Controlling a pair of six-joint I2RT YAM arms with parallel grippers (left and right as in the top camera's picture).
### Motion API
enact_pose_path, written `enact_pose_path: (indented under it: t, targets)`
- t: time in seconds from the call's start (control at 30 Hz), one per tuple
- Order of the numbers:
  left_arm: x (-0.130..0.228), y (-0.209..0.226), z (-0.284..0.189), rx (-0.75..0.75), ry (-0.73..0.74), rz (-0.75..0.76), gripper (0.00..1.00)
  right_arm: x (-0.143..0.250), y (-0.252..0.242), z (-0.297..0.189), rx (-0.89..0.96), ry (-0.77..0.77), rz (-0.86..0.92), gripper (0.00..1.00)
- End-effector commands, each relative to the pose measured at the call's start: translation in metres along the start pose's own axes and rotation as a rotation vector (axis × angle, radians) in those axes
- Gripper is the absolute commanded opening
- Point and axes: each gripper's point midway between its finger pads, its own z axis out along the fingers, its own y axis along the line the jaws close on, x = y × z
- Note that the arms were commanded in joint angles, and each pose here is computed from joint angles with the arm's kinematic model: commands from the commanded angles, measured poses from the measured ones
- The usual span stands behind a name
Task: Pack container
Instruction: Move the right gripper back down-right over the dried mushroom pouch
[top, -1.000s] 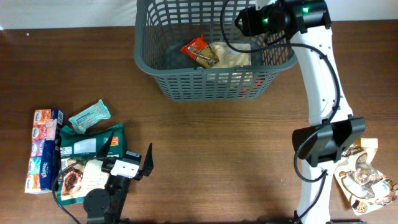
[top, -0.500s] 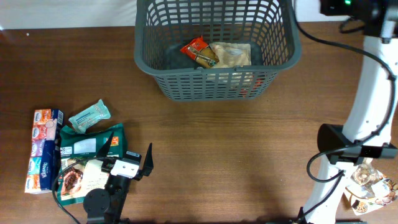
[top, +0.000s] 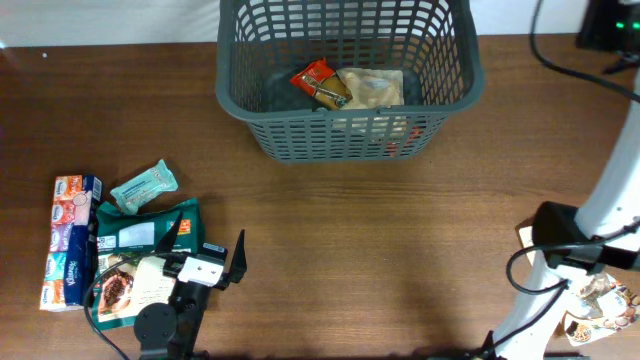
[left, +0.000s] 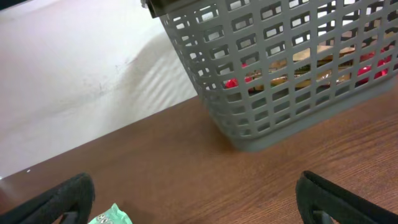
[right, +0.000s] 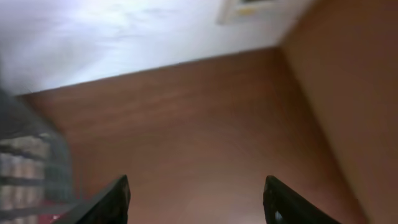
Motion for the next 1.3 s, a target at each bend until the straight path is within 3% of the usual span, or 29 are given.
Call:
enact_pose_path:
  t: [0.0,0.43,0.67,0.8,0.9,1.13,1.27]
  targets:
    - [0.001,-0.001,0.000,0.002,0.002,-0.010,0.99,-0.004,-0.032,-0.040,0.046,-0.064,0.069,0.66]
    - [0.001,-0.001,0.000,0.002,0.002,-0.010,0.99,0.012,-0.025,-0.080,-0.087,-0.060,0.052,0.66]
    - [0.001,-0.001,0.000,0.002,0.002,-0.010,0.99,0.045,-0.019,-0.049,-0.107,0.119,0.033,0.65]
    - [0.001,-0.001,0.000,0.002,0.002,-0.010,0.99,0.078,-0.025,-0.029,-0.067,0.269,0.030,0.57]
    - [0.001,-0.001,0.000,0.002,0.002,-0.010,0.99,0.095,-0.031,-0.028,-0.048,0.327,0.057,0.56]
    - [0.001,-0.001,0.000,0.002,0.002,-0.010,0.99,0.108,-0.048,-0.053,-0.011,0.323,0.129,0.58]
    - [0.001,-0.001,0.000,0.002,0.002,-0.010,0.99,0.119,-0.069,-0.069,0.100,0.321,0.205,0.59]
